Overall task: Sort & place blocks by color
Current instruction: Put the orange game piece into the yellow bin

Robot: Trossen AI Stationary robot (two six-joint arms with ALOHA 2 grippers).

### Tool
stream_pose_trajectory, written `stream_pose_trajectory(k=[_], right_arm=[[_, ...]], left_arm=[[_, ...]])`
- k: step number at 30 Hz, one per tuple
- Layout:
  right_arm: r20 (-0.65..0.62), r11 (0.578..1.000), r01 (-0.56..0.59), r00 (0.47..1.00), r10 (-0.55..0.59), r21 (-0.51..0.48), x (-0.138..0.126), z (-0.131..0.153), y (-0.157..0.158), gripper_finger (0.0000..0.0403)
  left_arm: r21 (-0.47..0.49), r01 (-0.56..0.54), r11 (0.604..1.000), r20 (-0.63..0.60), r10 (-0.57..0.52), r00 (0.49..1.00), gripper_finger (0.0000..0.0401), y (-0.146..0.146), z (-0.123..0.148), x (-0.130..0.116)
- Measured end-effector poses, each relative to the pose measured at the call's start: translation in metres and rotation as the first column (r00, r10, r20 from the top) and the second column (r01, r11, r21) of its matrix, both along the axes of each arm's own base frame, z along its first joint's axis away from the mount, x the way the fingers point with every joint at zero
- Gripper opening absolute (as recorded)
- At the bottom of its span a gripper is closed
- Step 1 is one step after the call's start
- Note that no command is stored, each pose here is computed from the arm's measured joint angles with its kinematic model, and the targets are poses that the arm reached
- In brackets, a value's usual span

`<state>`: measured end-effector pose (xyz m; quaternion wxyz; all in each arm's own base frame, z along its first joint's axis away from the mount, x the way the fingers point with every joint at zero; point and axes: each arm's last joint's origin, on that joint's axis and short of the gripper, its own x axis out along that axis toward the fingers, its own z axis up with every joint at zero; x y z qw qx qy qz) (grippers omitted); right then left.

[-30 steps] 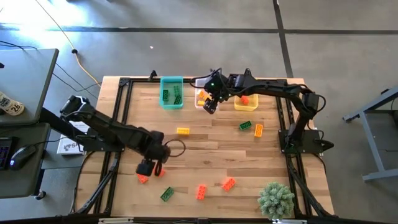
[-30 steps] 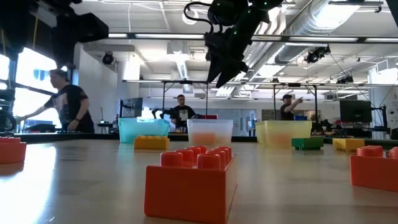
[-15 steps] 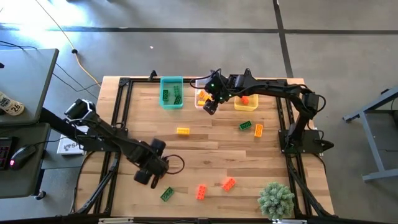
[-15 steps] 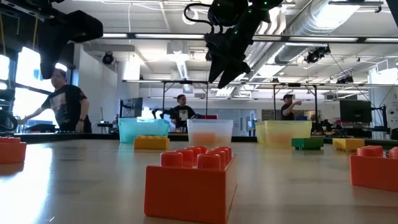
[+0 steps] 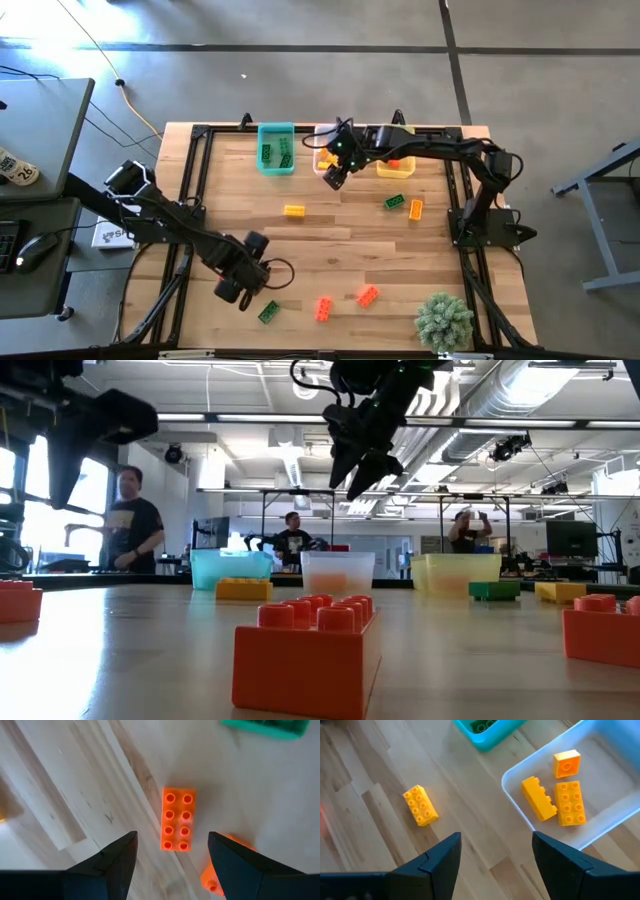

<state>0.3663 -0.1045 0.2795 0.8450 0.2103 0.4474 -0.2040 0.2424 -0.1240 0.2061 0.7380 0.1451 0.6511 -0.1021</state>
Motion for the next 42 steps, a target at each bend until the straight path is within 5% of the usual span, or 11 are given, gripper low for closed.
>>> stream_pose_trajectory(k=[33,42], right_arm=[[-0.001,0.997,0.081,0.997,-0.081,-0.008,0.003,0.0,0.014,0.0231],[-0.001,0.996,0.093,0.996,-0.093,-0.018,0.003,0.0,0.014,0.0231]], left_arm=[[-0.036,0.069,0.997,0.026,-0.069,0.997,0.0229,0.01,-0.055,-0.015],[-0.01,0.041,0.999,-0.052,-0.041,0.998,0.0229,0.012,-0.076,-0.007]])
